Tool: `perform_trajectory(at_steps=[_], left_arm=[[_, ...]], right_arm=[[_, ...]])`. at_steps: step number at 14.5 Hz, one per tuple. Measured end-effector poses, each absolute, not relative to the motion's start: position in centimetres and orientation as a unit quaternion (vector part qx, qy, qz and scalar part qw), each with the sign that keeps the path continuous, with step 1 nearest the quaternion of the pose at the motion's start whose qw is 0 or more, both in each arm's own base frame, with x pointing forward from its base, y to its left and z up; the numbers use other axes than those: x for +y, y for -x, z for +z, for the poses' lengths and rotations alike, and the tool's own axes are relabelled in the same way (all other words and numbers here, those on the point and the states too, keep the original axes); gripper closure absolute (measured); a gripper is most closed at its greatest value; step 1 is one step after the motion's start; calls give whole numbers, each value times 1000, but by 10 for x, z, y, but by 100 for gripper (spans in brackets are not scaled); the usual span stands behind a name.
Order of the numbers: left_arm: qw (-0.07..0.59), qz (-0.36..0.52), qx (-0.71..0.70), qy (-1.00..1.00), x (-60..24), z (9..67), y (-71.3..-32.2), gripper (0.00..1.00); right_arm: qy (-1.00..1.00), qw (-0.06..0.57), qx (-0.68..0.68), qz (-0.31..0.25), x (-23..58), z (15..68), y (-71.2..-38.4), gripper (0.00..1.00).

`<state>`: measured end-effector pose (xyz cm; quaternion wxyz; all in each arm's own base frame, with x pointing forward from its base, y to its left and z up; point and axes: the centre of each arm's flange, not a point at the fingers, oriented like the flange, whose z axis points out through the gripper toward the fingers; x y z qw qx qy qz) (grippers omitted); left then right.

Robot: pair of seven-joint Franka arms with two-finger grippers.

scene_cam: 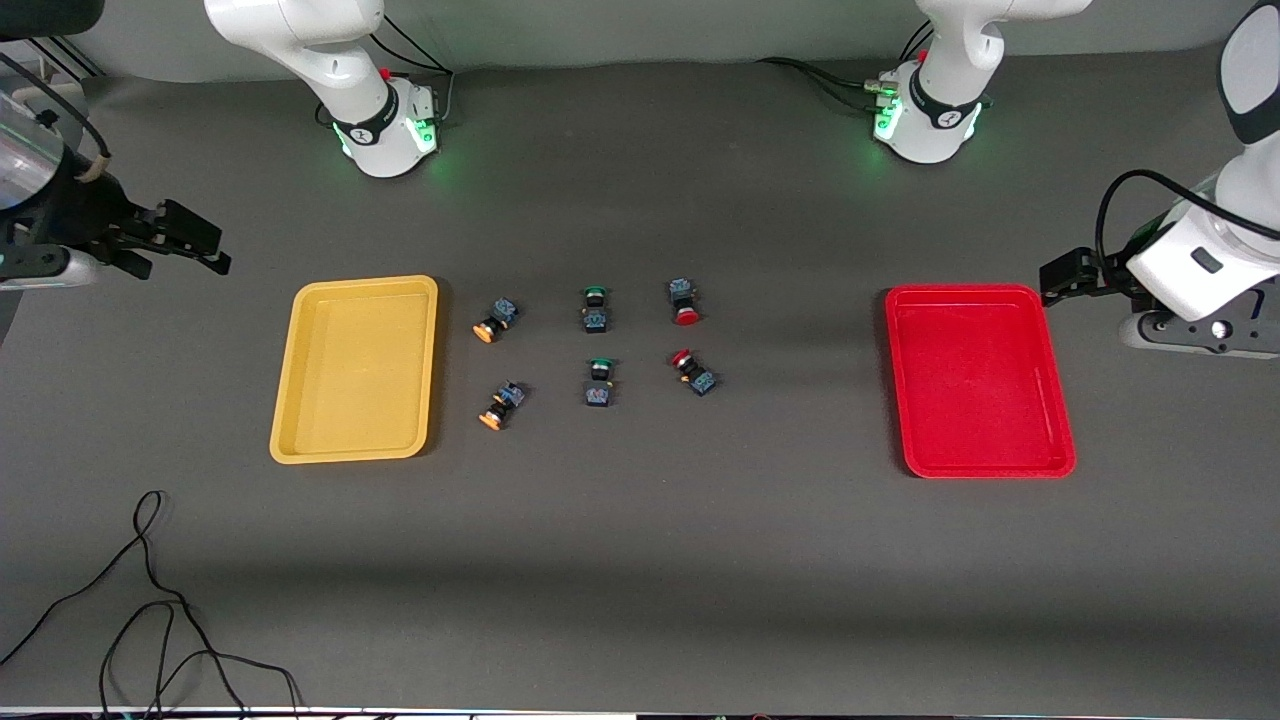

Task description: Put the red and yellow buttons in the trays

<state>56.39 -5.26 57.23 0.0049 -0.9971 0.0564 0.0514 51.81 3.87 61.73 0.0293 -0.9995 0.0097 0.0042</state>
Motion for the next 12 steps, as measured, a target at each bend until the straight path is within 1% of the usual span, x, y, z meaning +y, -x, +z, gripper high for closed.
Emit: perform_trajectory(at_steps=[5,7,10,12], left_arm=[[2,56,55,997,-57,565,-563,0],[-5,63,47,997,-76,554,-561,0],[-4,56,12,998,-148,523,-549,0],[-3,48,-11,999,-218,501,-528,0]], right_arm=[[998,21,56,24,103,601,-517,0],[996,14,79,34,138,587,-516,0],[992,8,118,41,177,558,-513,0],[989,5,141,41,199,528,-506,0]])
